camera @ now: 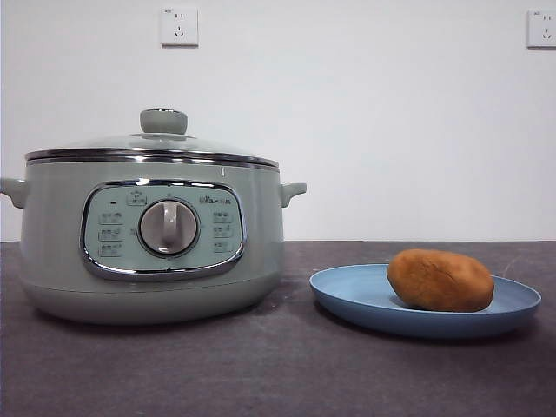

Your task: Take the potato out from the steamer,put the potato on the plate,close the lid

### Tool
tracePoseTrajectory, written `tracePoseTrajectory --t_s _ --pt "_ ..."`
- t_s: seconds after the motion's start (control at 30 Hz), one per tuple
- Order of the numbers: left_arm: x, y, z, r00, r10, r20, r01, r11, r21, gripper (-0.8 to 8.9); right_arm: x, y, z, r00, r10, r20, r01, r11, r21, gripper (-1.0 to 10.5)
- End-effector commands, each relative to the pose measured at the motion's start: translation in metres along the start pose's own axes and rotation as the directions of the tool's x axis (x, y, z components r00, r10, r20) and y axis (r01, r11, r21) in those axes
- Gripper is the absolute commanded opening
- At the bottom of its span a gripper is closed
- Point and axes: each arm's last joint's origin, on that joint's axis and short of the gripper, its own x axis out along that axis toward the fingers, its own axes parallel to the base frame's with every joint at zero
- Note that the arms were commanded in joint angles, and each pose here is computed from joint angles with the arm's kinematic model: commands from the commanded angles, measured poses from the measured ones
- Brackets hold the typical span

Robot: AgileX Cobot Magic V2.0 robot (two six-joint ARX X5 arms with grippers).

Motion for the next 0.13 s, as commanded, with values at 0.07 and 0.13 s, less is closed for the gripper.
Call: tracePoseTrajectory --t_s 0.07,0.13 --pt "0.0012 0.0009 -0.0038 1.0 0.007 -0.008 -0.007 1.0 -0.01 -0.04 0.0013 -0.0006 -0.0048 1.0 -0.001 -0.016 0.001 1.0 0.012 0.0" --pt "0.0012 0.0009 -0.0038 1.0 0.007 -0.008 -0.007 1.0 -0.01 -0.04 0.0013 -0.0006 -0.0048 1.0 -0.001 -0.015 0.001 1.0 0.012 0.0"
